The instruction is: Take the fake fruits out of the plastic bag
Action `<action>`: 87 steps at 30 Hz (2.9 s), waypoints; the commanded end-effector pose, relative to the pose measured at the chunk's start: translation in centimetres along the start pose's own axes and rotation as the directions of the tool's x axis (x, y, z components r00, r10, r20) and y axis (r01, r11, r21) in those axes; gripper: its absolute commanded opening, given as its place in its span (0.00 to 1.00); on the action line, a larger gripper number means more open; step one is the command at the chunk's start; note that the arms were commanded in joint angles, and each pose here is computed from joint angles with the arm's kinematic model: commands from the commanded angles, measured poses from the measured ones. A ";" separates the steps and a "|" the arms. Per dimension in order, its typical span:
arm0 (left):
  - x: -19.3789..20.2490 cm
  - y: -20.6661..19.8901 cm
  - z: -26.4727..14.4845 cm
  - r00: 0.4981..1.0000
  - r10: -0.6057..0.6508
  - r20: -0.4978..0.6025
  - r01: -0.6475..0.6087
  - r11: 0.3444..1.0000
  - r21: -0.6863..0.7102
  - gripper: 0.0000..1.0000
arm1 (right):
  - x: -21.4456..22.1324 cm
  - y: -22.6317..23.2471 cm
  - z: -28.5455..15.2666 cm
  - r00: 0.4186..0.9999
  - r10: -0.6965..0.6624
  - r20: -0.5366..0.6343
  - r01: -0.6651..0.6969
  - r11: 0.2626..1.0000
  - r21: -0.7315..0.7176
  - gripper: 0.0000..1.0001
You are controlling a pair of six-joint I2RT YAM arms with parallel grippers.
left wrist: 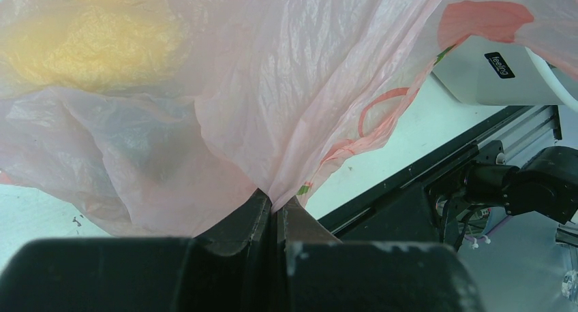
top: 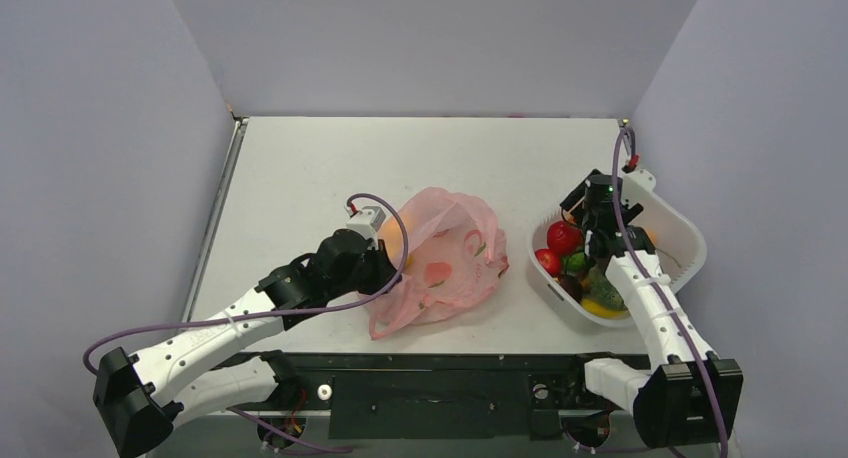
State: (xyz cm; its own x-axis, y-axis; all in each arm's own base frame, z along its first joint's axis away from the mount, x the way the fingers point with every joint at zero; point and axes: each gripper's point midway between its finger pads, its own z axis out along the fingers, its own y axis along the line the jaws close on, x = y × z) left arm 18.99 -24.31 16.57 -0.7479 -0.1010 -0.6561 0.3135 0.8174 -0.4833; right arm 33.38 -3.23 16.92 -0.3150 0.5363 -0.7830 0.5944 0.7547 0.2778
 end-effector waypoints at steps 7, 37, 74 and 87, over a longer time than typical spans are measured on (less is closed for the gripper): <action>-2.6 -1.4 -0.9 0.997 0.001 0.077 -0.004 0.999 0.033 0.00 | -0.9 10.9 -12.8 0.970 -0.100 0.222 0.215 0.778 -0.590 0.68; -5.3 -2.8 -2.9 0.988 -0.014 0.153 0.004 0.998 0.068 0.00 | 21.0 18.8 -17.4 0.817 -0.452 0.359 0.570 0.533 -0.625 0.33; -3.5 -1.5 -1.5 0.996 0.013 0.088 -0.016 0.999 0.033 0.00 | 23.6 28.5 -2.7 0.961 -0.236 0.147 0.278 0.778 -0.563 0.65; -3.2 -0.8 -2.1 0.995 -0.001 0.097 -0.001 1.000 0.019 0.00 | 25.5 30.6 0.7 0.932 -0.343 0.119 0.355 0.789 -0.502 0.19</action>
State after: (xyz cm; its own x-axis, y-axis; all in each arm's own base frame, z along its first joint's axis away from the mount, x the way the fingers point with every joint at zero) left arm 19.91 -23.81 19.43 -0.7078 -0.1314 -0.6941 0.3204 0.8160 -0.4812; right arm 43.63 33.43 3.95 -0.4108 0.2107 -0.8870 0.0006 0.9730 0.2309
